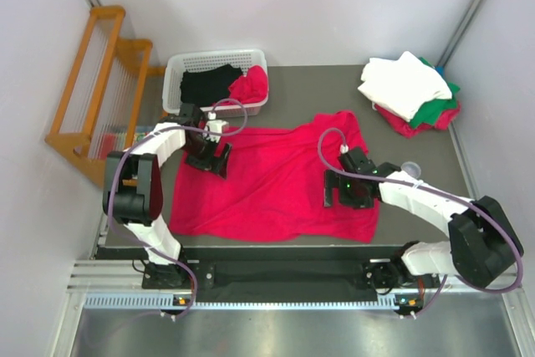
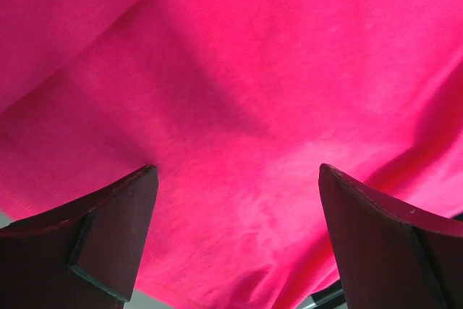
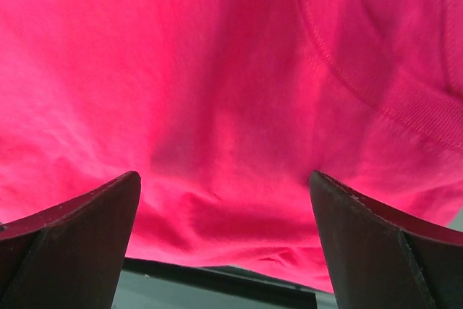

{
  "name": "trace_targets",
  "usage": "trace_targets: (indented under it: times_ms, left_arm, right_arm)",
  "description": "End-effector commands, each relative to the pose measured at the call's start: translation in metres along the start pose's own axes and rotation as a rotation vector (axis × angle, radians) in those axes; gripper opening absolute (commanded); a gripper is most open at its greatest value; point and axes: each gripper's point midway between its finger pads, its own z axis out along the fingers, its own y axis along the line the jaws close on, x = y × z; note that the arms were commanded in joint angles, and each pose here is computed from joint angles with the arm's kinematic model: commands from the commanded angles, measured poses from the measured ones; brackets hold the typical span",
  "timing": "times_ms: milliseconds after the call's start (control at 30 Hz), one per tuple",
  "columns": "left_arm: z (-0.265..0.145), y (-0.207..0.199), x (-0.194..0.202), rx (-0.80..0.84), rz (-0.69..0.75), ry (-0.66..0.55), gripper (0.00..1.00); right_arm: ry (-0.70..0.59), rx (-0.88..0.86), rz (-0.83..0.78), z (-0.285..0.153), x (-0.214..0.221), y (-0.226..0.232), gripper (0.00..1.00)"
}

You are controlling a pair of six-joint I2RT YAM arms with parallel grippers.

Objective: Fold and stack the t-shirts
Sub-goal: Flatten the tshirt out

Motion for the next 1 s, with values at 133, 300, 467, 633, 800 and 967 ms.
trace_targets:
  times_ms: [133,300,467,633,800,967]
  left_arm:
    - [-0.03,-0.022,-0.011,0.105,0.054,-0.174,0.97]
    - [-0.026,-0.018,0.003,0.064,0.061,-0.175,0.97]
    - [-0.022,-0.016,0.006,0.058,0.048,-0.154,0.97]
    - [-0.03,-0.017,-0.006,0.061,0.049,-0.182,0.97]
    - [-0.034,-0.014,-0.009,0.042,0.056,-0.19,0.96]
    - [-0.04,-0.014,-0.014,0.033,0.059,-0.208,0.96]
  right_arm:
    - [0.092,-0.023,0.007,-0.014,0.04,-0.002,1.0]
    - [0.142,-0.037,0.018,-0.016,0.06,-0.007,1.0]
    - [0.137,-0.053,0.01,-0.017,0.056,0.001,1.0]
    - [0.07,-0.099,-0.013,-0.027,0.021,0.027,1.0]
    - [0.02,-0.124,-0.054,-0.038,-0.011,0.05,1.0]
    - [-0.045,-0.093,-0.087,-0.02,-0.04,0.059,1.0]
